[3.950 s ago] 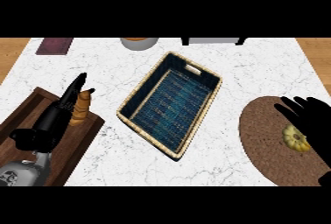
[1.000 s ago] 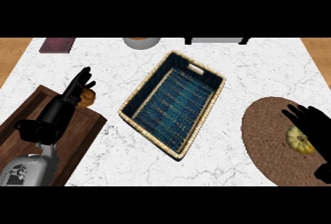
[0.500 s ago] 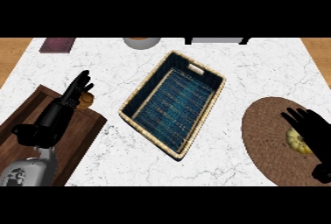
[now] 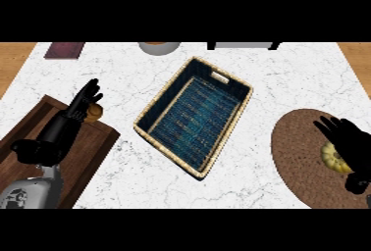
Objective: Pick the squash from the placemat and place it in the basket
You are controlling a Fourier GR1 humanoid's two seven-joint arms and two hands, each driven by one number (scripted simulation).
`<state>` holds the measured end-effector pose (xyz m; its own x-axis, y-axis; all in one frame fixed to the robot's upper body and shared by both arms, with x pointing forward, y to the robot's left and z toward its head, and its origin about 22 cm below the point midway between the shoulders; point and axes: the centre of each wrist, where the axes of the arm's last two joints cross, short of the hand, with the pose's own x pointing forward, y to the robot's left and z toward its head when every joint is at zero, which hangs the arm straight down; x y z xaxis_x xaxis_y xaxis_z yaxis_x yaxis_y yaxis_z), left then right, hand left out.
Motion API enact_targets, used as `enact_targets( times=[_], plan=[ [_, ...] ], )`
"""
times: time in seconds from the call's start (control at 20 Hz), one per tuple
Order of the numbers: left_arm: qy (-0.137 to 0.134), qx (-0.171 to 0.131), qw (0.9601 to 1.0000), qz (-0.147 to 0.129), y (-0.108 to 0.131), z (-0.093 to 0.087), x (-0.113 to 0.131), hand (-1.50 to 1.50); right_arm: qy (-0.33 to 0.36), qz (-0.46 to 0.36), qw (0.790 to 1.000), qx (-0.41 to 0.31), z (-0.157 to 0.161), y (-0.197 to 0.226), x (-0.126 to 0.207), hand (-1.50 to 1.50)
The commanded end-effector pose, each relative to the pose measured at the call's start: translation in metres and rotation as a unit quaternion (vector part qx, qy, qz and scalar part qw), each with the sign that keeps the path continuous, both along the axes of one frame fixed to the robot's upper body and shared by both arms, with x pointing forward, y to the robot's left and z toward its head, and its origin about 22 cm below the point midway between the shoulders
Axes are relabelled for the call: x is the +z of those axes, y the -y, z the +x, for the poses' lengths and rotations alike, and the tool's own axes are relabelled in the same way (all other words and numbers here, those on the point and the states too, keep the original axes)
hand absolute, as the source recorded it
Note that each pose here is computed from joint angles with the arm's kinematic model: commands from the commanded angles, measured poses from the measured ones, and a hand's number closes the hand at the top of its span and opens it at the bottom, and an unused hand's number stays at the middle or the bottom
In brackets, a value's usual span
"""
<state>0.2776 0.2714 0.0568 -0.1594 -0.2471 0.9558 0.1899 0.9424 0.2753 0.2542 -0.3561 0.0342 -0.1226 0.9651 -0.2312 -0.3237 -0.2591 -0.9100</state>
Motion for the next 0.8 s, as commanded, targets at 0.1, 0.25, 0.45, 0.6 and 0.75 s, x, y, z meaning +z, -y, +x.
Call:
enact_targets(
  times=[0.1, 0.25, 0.45, 0.6, 0.75],
  plan=[
    [0.004, 0.002, 1.0, 0.004, 0.007, -0.002, -0.004, 0.0, -0.035, -0.004, 0.999, 0.003, -0.002, 0.009, -0.024, -1.5],
    [-0.004, -0.006, 1.0, -0.007, 0.0, -0.006, -0.013, 0.0, -0.052, 0.004, 0.999, 0.002, -0.001, 0.0, -0.021, 1.5],
    [-0.006, 0.0, 1.0, -0.005, 0.0, 0.005, -0.003, 0.0, -0.058, -0.017, 0.998, 0.009, 0.006, 0.001, -0.036, 1.5],
    [0.002, -0.002, 1.0, -0.009, 0.014, 0.001, -0.001, 0.0, -0.053, -0.036, 0.998, 0.028, 0.022, 0.002, -0.017, 1.5],
    [-0.003, 0.005, 1.0, 0.001, -0.007, 0.013, -0.006, 0.0, -0.067, -0.075, 0.993, 0.066, -0.001, 0.002, -0.031, 1.5]
  ],
)
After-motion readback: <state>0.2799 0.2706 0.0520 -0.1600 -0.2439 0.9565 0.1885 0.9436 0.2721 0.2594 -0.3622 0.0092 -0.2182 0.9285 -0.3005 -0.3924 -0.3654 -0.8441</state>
